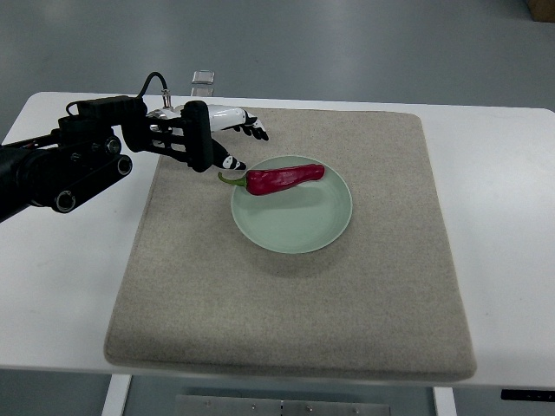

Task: Place red pepper on plate with left hand

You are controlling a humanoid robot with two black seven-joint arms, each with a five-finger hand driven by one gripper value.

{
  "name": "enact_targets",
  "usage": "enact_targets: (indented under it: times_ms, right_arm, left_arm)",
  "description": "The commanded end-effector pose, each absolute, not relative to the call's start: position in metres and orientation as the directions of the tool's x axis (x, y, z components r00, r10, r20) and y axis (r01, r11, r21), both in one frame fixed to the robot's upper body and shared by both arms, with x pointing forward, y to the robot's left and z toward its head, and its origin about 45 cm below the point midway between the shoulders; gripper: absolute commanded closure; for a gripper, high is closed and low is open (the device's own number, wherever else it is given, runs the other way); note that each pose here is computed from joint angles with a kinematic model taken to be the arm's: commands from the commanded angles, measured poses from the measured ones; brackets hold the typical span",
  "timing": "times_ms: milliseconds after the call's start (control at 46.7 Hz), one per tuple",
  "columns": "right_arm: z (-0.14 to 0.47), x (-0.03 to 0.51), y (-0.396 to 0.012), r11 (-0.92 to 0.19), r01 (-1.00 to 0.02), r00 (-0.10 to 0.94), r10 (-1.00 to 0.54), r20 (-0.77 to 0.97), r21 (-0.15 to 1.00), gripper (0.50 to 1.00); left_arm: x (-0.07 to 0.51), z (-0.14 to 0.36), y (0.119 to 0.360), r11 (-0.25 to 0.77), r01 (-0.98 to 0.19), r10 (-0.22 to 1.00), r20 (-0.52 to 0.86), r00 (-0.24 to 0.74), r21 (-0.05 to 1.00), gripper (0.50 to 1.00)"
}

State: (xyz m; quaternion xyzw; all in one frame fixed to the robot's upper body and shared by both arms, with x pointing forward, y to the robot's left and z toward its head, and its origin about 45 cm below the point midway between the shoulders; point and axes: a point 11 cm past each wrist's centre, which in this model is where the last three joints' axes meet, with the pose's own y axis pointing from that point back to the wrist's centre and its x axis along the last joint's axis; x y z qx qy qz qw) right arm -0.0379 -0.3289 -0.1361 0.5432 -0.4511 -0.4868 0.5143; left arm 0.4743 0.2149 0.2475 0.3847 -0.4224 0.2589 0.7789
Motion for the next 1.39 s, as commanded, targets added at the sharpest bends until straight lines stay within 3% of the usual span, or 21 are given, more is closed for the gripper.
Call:
enact_targets:
  times_ms: [0,64,150,428,642,813,1006,1370]
  right_arm:
    - [-0.136,-0.038,-0.329,-0.063,0.01,0.119,-0.991,-0.064,0.998,0.572]
    - [-0.136,-0.038,-0.329,-0.063,0.01,0.119,-0.991,-0.064,0.998,0.57]
    - [-0.136,-0.038,-0.329,-0.063,0.01,0.119,-0.991,-0.064,0.998,0.572]
    - [-0.136,-0.038,-0.329,-0.065,0.011,0.12,-0.991,-0.066,0.998,0.572]
    - [-0.136,-0.037,-0.329,-0.065,0.009,0.119,-0.991,-0.065,0.998,0.572]
    - [-0.136,-0.038,-0.329,-0.063,0.01,0.119,-0.991,-0.064,0.998,0.572]
    - [-0.136,-0.038,-0.329,-0.065,0.011,0.12,-0.991,-0.066,0.998,0.572]
    - [-0.136,-0.037,-0.329,-0.065,0.009,0.119,-0.991,-0.065,0.998,0.572]
  left_arm:
    - [0.479,0.247,0.225,0.544,-0.753,0.091,0.867,0.49,0.369,0.632]
    - [0.482,0.249,0.233,0.526,-0.775,0.103,0.878,0.468,0.351,0.568]
    - [0.488,0.25,0.245,0.49,-0.807,0.125,0.89,0.439,0.329,0.544]
    - [0.5,0.257,0.278,0.392,-0.881,0.322,0.858,0.4,0.263,0.536]
    - [0.505,0.266,0.285,0.356,-0.911,0.498,0.782,0.375,0.21,0.536]
    - [0.512,0.276,0.306,0.271,-0.95,0.697,0.649,0.305,0.157,0.536]
    - [0.516,0.283,0.323,0.177,-0.979,0.894,0.4,0.203,0.102,0.536]
    - [0.517,0.284,0.334,0.093,-0.993,0.989,0.107,0.1,0.074,0.536]
